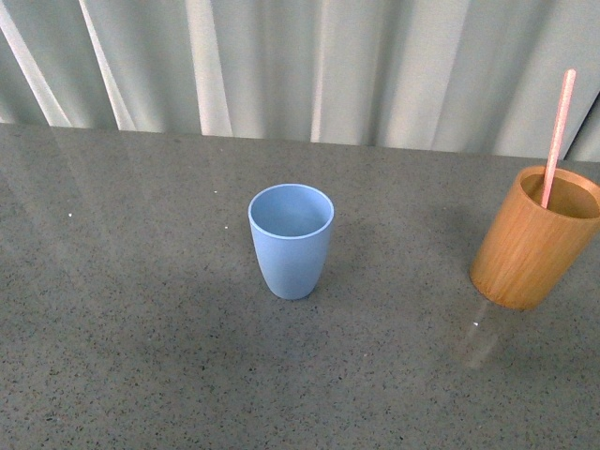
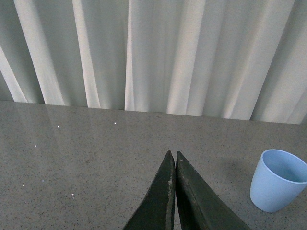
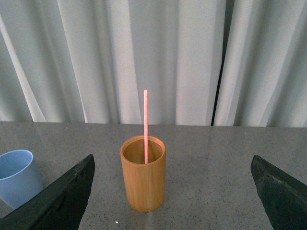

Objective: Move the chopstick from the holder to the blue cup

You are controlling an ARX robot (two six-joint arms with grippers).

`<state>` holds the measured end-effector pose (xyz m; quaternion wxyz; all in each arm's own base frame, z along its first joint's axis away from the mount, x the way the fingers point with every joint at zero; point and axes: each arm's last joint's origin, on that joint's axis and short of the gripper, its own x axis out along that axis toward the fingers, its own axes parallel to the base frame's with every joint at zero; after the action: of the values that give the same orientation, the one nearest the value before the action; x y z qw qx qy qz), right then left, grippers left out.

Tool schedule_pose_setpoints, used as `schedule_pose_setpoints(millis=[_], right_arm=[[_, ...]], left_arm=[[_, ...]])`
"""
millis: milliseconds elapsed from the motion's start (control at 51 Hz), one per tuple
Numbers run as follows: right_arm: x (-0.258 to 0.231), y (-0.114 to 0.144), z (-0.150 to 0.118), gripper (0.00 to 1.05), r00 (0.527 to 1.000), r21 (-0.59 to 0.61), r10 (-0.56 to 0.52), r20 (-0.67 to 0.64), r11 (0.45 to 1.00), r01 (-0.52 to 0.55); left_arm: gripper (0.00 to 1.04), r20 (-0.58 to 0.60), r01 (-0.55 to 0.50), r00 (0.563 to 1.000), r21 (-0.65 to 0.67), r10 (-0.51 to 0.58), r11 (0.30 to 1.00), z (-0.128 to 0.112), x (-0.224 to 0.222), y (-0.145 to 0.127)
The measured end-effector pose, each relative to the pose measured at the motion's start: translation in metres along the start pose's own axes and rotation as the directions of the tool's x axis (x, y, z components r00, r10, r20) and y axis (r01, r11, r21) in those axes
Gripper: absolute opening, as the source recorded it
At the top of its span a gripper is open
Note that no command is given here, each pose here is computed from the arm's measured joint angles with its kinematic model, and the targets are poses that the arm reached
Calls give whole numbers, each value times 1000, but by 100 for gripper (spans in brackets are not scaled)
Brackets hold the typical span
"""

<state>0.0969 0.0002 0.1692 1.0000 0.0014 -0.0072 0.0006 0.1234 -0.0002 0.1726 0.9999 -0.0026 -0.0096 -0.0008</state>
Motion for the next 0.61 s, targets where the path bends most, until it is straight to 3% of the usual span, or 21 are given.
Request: schedule_pose_setpoints(millis=[607], right_arm=[[0,0,0,95,1000,0,0,0,1000,0]], left_arm=[[4,3,0,1000,0,0,1000,0,-17,0]])
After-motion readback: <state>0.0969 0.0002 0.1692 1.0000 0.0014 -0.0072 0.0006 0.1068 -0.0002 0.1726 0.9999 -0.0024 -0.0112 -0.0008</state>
